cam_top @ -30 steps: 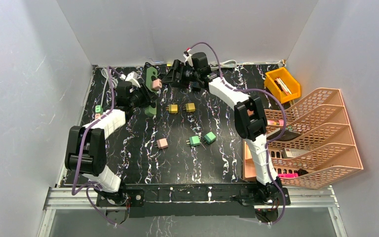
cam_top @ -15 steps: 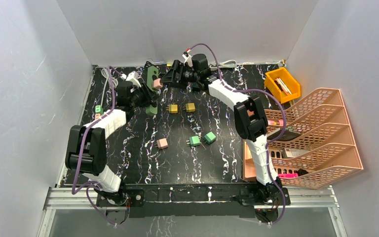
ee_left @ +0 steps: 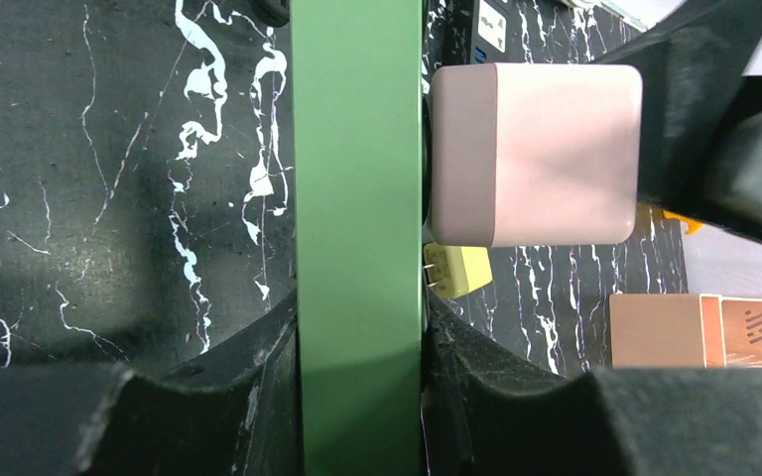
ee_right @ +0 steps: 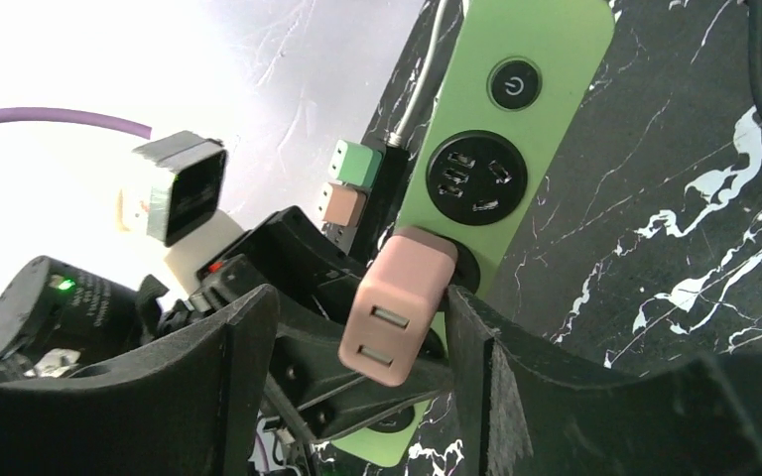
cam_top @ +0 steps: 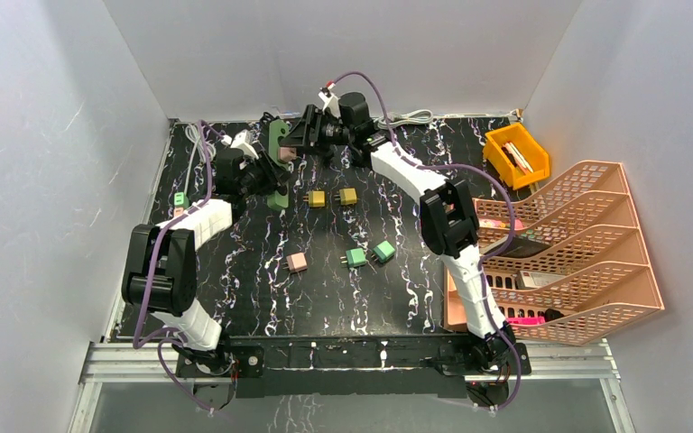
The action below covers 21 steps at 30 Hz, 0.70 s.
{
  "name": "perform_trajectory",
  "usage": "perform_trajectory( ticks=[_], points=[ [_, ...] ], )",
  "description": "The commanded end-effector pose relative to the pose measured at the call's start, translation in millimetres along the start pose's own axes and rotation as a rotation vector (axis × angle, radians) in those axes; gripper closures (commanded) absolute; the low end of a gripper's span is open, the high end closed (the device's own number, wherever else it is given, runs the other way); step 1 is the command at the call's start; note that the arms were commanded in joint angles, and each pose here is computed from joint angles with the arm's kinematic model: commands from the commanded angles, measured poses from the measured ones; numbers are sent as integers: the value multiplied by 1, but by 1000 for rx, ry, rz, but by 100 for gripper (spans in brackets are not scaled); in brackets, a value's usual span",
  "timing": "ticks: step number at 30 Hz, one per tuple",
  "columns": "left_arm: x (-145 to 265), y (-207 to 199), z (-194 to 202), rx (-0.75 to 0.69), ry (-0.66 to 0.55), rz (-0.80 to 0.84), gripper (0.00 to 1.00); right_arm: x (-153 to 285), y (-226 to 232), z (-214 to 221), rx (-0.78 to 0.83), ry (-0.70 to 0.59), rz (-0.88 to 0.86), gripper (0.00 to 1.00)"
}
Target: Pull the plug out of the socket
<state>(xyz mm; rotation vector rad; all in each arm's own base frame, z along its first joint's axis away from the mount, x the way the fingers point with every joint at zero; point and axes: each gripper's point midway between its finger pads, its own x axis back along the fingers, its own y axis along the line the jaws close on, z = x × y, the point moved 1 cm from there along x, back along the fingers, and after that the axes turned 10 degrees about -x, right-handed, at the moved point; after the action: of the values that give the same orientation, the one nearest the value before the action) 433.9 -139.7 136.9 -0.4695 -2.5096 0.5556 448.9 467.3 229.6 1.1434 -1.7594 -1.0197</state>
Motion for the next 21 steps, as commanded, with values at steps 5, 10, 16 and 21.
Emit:
perform_trajectory(
  ticks=[5,10,16,21],
  points=[
    [3,-26,-32,-81,-96,80,100,-15,10,17,36,66,-8,31],
    [2,-25,-31,-83,-92,81,100,-17,7,18,46,70,9,44],
    [2,-25,-30,-85,-91,81,100,-17,0,21,48,85,25,100],
    [3,-15,-30,-90,-78,20,100,-5,11,17,61,97,-24,100]
  ],
)
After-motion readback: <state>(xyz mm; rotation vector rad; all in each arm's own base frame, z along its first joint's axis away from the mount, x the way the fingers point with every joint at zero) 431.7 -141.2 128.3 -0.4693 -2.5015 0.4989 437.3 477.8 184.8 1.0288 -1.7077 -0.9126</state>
